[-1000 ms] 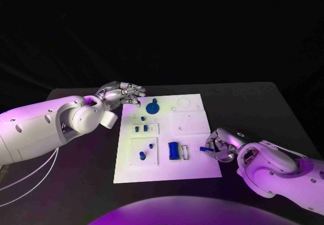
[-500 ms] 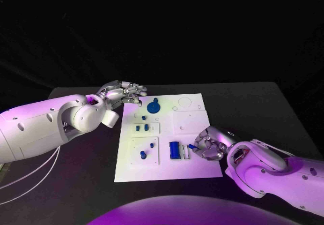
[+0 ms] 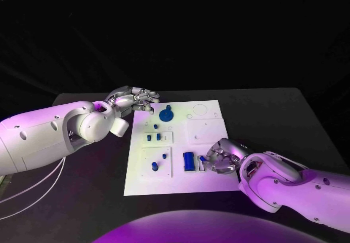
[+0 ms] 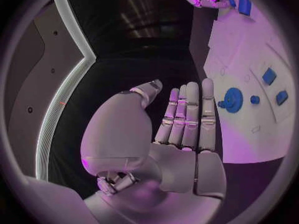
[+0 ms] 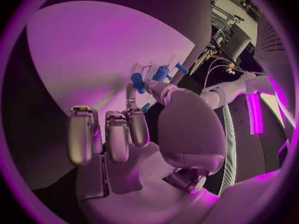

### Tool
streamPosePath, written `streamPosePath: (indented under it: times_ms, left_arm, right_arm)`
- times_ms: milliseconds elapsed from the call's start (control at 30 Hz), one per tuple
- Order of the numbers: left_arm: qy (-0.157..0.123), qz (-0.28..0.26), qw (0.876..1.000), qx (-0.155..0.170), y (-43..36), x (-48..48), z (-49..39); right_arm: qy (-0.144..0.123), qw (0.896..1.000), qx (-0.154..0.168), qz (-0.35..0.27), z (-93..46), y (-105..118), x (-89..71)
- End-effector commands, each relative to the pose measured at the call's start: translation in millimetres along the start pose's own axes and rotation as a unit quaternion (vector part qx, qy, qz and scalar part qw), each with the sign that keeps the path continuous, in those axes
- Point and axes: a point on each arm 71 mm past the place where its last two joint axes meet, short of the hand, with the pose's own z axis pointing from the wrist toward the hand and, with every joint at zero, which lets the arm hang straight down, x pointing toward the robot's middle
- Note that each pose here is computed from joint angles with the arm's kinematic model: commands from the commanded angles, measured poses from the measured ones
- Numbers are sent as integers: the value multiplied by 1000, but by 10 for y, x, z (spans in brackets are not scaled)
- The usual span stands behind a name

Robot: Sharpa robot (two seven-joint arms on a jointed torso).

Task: Assemble the parts on the task board

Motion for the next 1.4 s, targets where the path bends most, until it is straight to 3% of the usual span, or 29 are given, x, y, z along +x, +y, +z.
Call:
streamPosePath:
  times_ms: [33, 1400]
  left_arm:
    - [11, -1, 1000, 6, -14, 31, 6]
    - [10, -1, 1000, 3, -9, 17, -3]
  right_arm:
    - [22, 1000, 2, -6, 15, 4, 45]
    - [25, 1000, -5, -9, -10, -1, 45]
